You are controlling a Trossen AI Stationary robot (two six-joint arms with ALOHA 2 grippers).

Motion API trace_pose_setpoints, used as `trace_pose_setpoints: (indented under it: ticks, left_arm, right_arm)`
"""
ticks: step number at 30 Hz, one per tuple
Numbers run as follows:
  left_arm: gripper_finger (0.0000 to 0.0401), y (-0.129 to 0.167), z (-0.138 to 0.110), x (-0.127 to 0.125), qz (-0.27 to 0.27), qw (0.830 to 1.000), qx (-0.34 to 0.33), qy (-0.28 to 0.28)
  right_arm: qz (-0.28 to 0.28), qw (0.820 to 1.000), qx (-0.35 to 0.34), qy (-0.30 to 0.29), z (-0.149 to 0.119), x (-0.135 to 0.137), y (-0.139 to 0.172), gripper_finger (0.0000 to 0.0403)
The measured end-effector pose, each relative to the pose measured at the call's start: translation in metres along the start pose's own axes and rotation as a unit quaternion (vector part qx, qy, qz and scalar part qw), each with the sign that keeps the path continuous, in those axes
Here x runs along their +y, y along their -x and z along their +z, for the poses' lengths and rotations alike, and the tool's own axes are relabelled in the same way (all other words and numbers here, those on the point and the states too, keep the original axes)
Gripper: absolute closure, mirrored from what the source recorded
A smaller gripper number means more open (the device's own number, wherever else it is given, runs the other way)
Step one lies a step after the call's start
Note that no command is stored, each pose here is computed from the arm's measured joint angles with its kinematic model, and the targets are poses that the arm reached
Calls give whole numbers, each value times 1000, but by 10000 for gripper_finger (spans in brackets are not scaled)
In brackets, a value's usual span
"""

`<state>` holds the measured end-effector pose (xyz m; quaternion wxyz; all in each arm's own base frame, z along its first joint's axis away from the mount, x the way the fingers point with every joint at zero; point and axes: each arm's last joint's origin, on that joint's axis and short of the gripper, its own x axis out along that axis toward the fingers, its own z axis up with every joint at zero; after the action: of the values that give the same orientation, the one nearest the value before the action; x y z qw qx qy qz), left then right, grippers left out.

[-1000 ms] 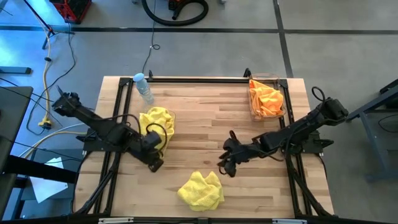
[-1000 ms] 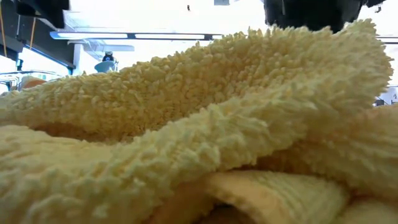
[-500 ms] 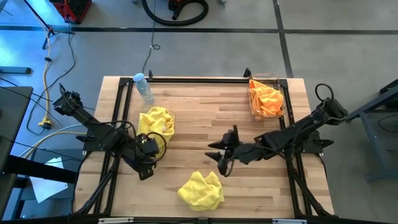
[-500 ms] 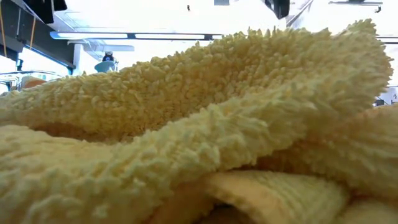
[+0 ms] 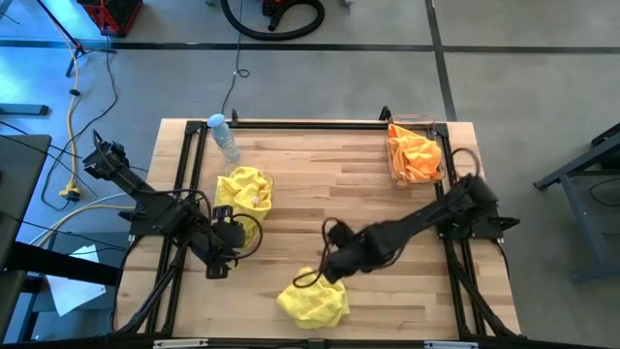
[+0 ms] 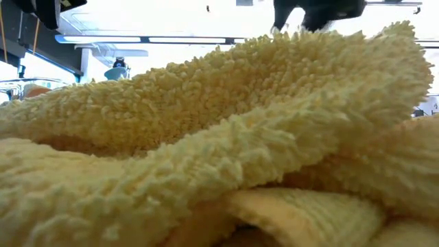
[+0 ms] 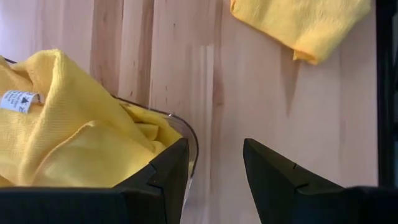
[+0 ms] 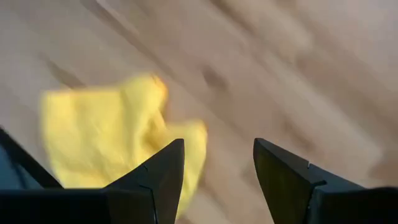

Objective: Sort microfiber towel by color & place in baskets
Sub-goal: Put the yellow microfiber cloth into the left transparent bin

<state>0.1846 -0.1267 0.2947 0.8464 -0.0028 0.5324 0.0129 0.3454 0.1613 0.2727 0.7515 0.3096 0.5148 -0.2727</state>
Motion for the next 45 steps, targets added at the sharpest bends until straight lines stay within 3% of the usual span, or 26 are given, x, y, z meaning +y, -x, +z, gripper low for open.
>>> trace_pose_setpoints:
  ticks: [4, 10, 19, 24, 29, 31, 37, 42, 45]
  left_arm:
    - [259, 0, -1, 1, 3, 1000, 5, -16]
    - [259, 0, -1, 1, 3, 1000, 5, -21]
    - [259, 0, -1, 1, 2, 1000, 4, -15]
    - [259, 0, -1, 0, 1, 1000, 4, 2]
    - [259, 0, -1, 0, 0, 999, 3, 47]
    - [259, 0, -1, 0, 0, 998, 3, 60]
    - [258, 0, 8, -3, -26, 995, -35, 89]
    - [257, 1, 22, -8, -63, 987, -94, 112]
    - [245, 2, 32, -7, -84, 976, -124, 157]
  right_arm:
    - [-20, 997, 54, -42, -20, 18, -21, 215]
    - [36, 990, 82, -111, -45, 48, -52, 215]
    - [25, 980, 105, -169, -71, 57, -72, 215]
    - [29, 980, 114, -160, -80, 60, -76, 246]
    - [33, 983, 113, -138, -86, 61, -76, 364]
    - [36, 988, 97, -112, -87, 61, -75, 391]
    - [52, 995, 72, -44, -85, 62, -63, 394]
    - [10, 1000, 0, -4, -81, 46, -35, 400]
    - [-15, 999, -45, 23, -78, 33, -10, 401]
